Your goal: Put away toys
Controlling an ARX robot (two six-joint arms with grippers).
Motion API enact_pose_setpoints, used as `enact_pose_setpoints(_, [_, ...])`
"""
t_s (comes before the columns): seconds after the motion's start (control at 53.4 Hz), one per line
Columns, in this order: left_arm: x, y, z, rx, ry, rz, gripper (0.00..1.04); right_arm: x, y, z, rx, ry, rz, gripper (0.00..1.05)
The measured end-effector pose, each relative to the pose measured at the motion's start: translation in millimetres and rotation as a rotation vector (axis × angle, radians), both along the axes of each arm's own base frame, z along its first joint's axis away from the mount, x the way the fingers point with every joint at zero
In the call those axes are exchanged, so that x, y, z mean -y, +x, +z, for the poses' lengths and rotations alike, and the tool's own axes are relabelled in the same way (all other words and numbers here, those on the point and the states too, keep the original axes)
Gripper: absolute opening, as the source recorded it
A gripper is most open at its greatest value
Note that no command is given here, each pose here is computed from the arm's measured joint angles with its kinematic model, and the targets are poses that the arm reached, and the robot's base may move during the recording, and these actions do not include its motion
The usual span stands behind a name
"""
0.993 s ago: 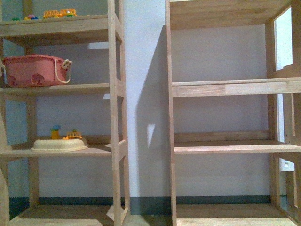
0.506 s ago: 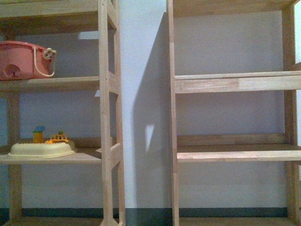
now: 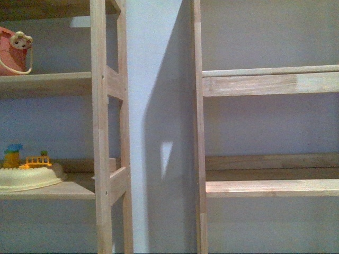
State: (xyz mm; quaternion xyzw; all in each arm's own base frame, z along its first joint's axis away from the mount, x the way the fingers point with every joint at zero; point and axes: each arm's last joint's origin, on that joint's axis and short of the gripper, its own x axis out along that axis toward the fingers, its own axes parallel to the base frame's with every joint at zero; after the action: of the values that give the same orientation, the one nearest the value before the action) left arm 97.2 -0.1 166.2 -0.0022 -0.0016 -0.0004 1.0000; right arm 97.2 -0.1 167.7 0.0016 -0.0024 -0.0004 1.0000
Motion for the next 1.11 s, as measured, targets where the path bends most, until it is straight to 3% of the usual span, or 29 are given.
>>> enact_pose_setpoints(1.106, [0.0, 0.0, 0.1, 0.001, 0.000, 0.000, 0.98, 0.0, 0.0, 0.0, 0.000, 0.000, 0.000, 0.06])
